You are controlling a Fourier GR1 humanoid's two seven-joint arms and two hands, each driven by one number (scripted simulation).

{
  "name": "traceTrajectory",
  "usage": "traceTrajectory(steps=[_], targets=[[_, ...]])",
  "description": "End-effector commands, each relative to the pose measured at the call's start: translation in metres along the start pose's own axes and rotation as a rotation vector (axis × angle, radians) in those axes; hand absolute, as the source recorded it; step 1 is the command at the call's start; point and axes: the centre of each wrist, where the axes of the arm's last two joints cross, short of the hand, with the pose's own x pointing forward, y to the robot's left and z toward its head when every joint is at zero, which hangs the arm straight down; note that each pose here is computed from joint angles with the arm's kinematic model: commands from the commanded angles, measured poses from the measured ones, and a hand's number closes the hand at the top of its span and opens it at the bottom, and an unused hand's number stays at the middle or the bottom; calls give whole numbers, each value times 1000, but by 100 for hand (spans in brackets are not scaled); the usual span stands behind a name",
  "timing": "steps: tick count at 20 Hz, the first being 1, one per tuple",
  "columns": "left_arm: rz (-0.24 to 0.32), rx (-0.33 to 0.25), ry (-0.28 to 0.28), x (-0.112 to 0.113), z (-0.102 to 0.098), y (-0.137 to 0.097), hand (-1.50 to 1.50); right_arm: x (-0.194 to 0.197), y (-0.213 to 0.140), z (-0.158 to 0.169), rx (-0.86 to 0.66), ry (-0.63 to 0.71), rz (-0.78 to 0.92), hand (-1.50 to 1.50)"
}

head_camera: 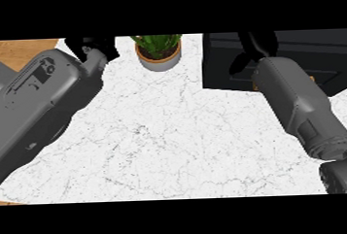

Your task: Pick up the can, place it into the drawer and close the drawer

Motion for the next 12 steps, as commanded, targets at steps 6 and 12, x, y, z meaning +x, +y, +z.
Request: traceTrajectory(steps=[6, 12], targets=[[2, -4, 12, -4, 6, 4, -150, 15, -26, -23, -96, 102, -554, -150], [10, -12, -1, -5, 15, 1, -150, -4, -40, -26, -125, 101, -672, -150]])
